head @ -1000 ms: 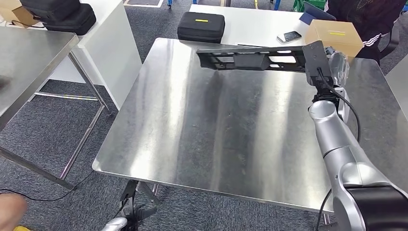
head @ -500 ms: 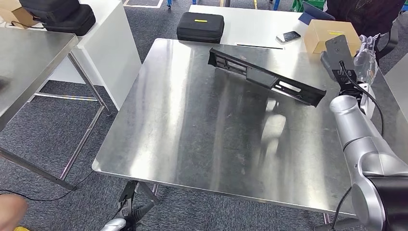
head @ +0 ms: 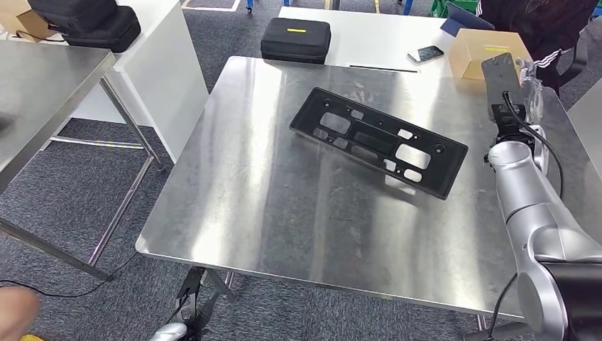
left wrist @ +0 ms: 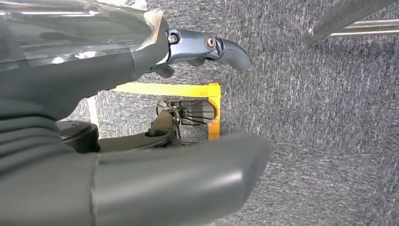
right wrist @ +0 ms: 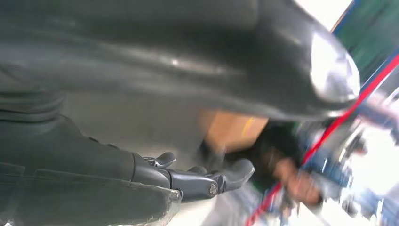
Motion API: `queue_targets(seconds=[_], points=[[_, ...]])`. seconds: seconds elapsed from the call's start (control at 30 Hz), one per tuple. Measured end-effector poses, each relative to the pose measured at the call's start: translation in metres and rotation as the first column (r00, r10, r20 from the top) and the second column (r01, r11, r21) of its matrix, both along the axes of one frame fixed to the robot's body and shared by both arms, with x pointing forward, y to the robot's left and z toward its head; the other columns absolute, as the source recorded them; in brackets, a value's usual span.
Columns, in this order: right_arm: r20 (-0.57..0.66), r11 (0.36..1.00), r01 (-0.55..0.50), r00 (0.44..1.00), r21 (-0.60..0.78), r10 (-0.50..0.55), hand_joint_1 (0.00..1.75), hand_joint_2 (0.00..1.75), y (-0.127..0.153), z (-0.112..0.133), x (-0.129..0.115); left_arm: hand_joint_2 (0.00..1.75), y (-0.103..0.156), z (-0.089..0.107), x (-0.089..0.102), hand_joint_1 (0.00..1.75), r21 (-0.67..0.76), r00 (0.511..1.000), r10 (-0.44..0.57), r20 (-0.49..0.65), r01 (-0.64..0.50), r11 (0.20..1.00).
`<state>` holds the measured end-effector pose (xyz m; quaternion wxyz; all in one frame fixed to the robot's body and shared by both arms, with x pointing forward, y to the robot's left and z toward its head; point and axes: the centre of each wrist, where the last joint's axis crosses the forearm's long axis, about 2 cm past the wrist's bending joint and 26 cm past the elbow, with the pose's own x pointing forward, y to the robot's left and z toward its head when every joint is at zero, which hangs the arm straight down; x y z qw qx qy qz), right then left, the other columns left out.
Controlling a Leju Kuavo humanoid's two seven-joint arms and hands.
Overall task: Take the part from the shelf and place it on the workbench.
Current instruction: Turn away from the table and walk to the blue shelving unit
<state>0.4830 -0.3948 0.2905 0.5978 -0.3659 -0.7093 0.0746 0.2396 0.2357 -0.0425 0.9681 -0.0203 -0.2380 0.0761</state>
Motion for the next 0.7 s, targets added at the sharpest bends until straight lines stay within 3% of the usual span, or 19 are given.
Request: queue_targets(seconds=[0.13, 0.63, 0.7], points=[[0.044, 0.971, -0.161, 0.987, 0.176, 0.155, 0.00, 0.00, 0.015, 0.001, -0.002, 0.00, 0.000, 0.000, 0.000, 0.00, -0.006, 1.000, 0.001, -0.001, -0.001, 1.000], [0.116, 0.954, -0.211, 0.975, 0.214, 0.190, 0.00, 0.00, 0.026, 0.009, -0.006, 0.00, 0.002, -0.001, -0.001, 0.00, 0.000, 1.000, -0.002, -0.002, 0.002, 1.000], [0.119, 0.932, -0.254, 0.966, 0.260, 0.230, 0.00, 0.00, 0.027, 0.009, -0.006, 0.00, 0.003, -0.001, -0.001, 0.00, -0.001, 1.000, 0.000, -0.003, 0.000, 1.000]])
